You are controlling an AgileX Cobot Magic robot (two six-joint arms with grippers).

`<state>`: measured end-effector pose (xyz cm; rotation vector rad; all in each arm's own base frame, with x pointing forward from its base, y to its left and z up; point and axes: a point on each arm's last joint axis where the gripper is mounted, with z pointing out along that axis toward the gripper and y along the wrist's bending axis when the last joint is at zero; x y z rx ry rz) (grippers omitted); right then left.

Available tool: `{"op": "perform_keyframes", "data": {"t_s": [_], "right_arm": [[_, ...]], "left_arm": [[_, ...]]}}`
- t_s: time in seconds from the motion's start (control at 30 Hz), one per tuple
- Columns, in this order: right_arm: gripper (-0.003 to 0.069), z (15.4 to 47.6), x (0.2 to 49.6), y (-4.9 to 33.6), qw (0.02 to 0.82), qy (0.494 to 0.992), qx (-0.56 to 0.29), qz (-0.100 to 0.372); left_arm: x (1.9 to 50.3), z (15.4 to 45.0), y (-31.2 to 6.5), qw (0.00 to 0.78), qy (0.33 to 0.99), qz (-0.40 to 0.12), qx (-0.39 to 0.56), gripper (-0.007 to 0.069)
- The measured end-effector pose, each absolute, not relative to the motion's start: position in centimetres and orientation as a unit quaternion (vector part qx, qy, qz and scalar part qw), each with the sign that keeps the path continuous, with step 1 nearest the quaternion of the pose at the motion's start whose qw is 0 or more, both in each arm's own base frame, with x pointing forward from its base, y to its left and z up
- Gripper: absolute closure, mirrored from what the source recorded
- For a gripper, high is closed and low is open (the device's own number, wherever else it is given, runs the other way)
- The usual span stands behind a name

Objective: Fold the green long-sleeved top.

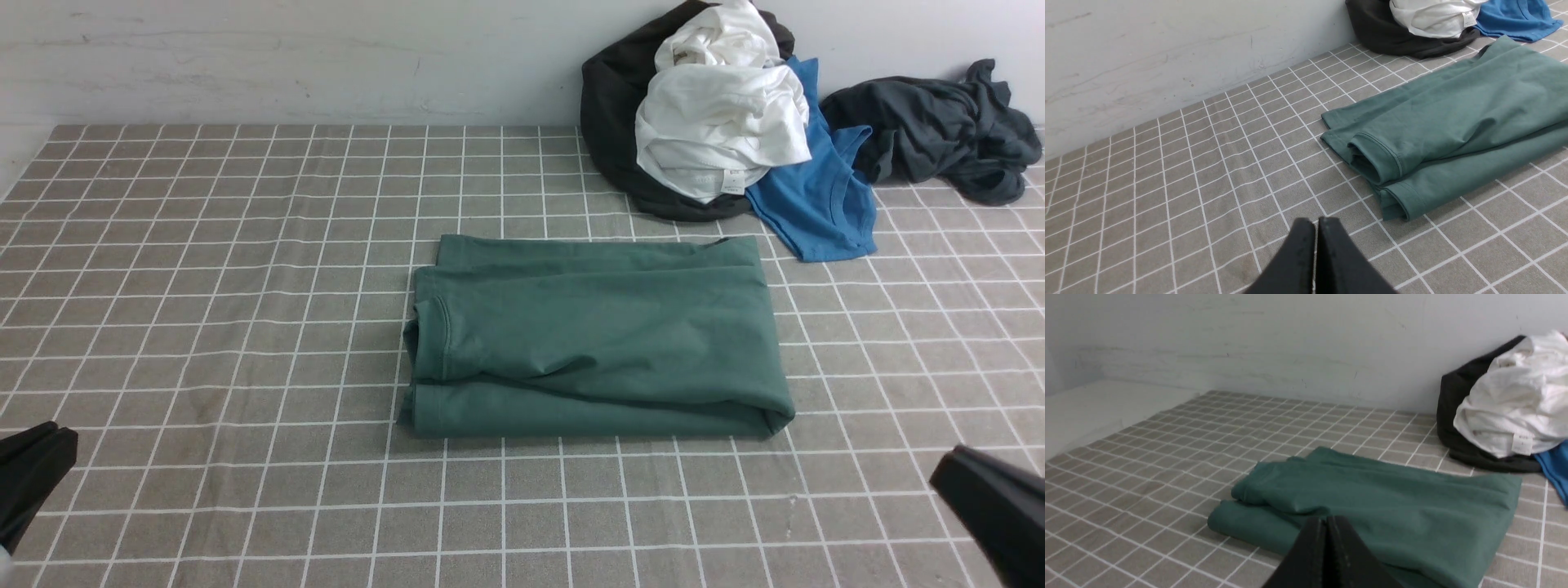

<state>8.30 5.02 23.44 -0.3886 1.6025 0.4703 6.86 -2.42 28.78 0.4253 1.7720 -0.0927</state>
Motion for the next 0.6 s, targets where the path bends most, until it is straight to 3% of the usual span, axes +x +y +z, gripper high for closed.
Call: {"op": "perform_keyframes", "data": {"t_s": [0.3, 0.6], "right_arm": [[0.0673, 18.9, 7.6, 4.6, 0.605, 0.751, -0.178, 0.195], [0.0673, 17.6, 6.2, 2.7, 0.573, 0.795, -0.133, 0.147]], "left_arm": [[6.9, 28.8, -2.4, 0.612, 0.768, -0.04, 0.184, 0.0632], [6.8, 28.7, -2.4, 0.61, 0.77, -0.041, 0.186, 0.0632]]}}
